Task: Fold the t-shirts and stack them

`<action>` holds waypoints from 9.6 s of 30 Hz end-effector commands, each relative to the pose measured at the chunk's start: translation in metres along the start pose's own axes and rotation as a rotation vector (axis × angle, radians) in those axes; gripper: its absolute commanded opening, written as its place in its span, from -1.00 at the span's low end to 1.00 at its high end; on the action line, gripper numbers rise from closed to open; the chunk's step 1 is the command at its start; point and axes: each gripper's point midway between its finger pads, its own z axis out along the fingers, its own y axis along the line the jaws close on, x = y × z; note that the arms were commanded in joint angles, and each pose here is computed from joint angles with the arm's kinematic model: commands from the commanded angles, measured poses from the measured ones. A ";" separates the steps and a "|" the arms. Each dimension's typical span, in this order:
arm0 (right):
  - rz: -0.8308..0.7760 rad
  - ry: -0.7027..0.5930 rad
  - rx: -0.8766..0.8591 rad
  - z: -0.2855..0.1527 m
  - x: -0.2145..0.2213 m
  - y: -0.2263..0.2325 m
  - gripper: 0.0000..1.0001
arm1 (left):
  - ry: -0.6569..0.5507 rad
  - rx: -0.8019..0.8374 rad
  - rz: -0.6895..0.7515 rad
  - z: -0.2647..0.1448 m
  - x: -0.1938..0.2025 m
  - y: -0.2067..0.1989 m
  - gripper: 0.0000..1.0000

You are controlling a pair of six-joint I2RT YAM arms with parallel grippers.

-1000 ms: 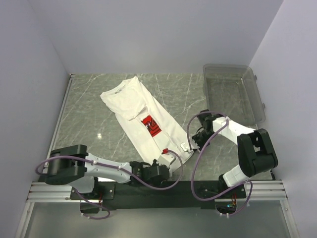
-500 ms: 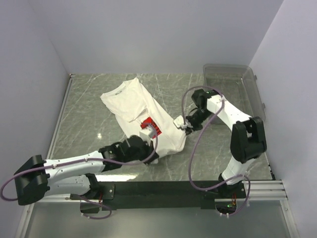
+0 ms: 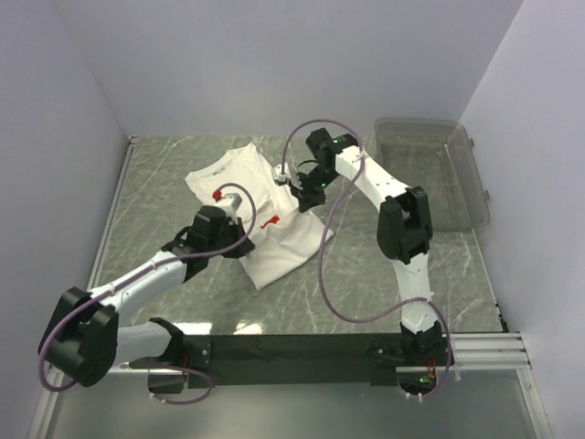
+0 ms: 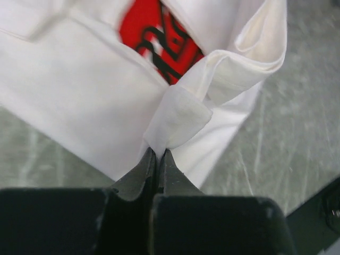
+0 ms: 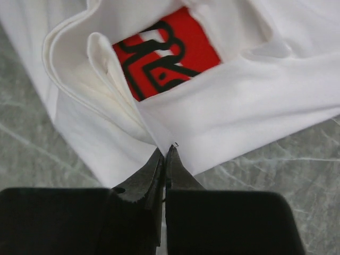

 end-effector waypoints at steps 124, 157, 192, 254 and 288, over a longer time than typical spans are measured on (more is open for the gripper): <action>-0.222 0.306 -0.036 0.038 0.093 0.000 -0.09 | 0.269 -0.412 0.110 0.038 0.077 0.035 0.02; 0.032 0.041 -0.006 -0.020 0.058 0.033 -1.00 | 0.440 -0.281 0.130 0.017 0.099 -0.006 -0.99; 0.270 -0.409 0.639 -0.038 -0.137 -0.181 -1.00 | -0.001 -0.360 -0.111 -0.023 -0.163 0.134 -0.99; 0.098 -0.091 0.172 -0.071 0.041 0.128 -1.00 | 0.311 0.148 -0.100 -0.044 0.062 -0.092 -0.99; 0.538 -0.206 0.858 -0.020 -0.022 -0.209 -1.00 | -0.044 -0.294 -0.180 0.046 -0.176 0.160 -0.99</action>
